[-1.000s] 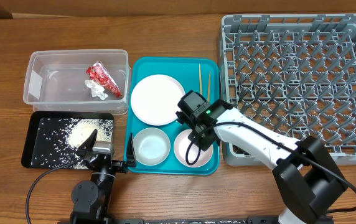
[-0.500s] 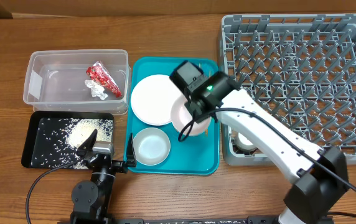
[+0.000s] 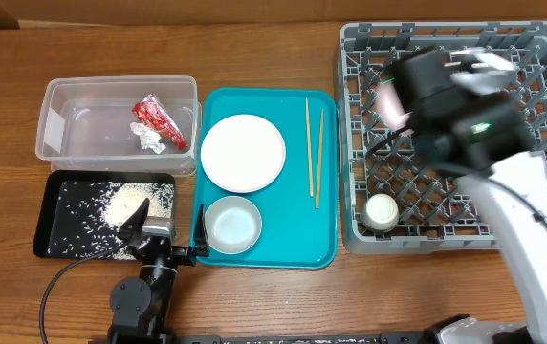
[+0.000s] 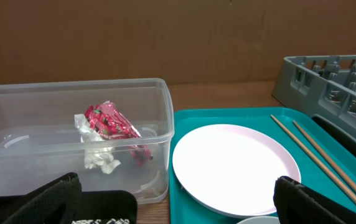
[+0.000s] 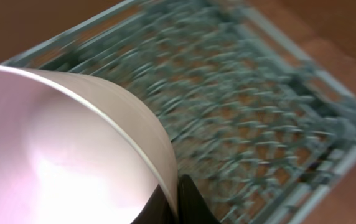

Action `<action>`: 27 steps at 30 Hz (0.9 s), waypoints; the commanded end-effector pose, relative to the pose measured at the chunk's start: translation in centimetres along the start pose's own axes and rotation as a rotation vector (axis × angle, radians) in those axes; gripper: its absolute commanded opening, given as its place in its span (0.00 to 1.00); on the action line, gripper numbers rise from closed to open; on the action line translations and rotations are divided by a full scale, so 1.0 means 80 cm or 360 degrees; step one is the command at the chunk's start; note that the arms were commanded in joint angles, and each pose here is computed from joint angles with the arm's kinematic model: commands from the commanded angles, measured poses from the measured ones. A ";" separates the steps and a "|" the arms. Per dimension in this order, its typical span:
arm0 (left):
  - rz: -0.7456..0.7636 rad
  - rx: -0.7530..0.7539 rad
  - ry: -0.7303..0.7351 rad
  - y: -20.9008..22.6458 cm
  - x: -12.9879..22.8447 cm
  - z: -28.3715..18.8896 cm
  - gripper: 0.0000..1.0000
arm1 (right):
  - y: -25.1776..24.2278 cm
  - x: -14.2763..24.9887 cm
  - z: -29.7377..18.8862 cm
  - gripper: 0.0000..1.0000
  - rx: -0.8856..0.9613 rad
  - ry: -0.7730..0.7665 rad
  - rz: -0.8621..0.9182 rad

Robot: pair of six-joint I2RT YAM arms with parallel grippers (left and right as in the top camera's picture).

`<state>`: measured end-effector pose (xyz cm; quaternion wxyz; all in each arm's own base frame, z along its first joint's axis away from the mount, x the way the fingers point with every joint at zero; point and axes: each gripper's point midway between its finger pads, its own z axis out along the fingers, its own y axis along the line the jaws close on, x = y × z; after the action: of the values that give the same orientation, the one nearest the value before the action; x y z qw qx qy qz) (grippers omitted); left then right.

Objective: Sort waste into correct bins and load items into the dishwasher
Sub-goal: 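Lift the pink bowl and place it in the dish rack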

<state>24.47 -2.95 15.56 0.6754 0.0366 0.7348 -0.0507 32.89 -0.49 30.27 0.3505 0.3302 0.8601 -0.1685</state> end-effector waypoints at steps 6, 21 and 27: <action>-0.0015 0.0003 0.0001 0.000 0.002 0.000 1.00 | -0.064 0.006 0.101 0.04 0.0548 0.0079 0.0054; -0.0015 0.0003 0.0001 0.000 0.002 0.000 1.00 | -0.048 0.035 0.185 0.04 0.0958 0.0040 -0.0382; -0.0015 0.0003 0.0001 0.000 0.002 0.000 1.00 | -0.020 0.068 0.196 0.04 0.0927 0.0138 -0.0586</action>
<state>24.47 -2.95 15.55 0.6753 0.0367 0.7349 -0.0507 36.11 -9.20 17.25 0.1862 0.2951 0.8183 -0.4567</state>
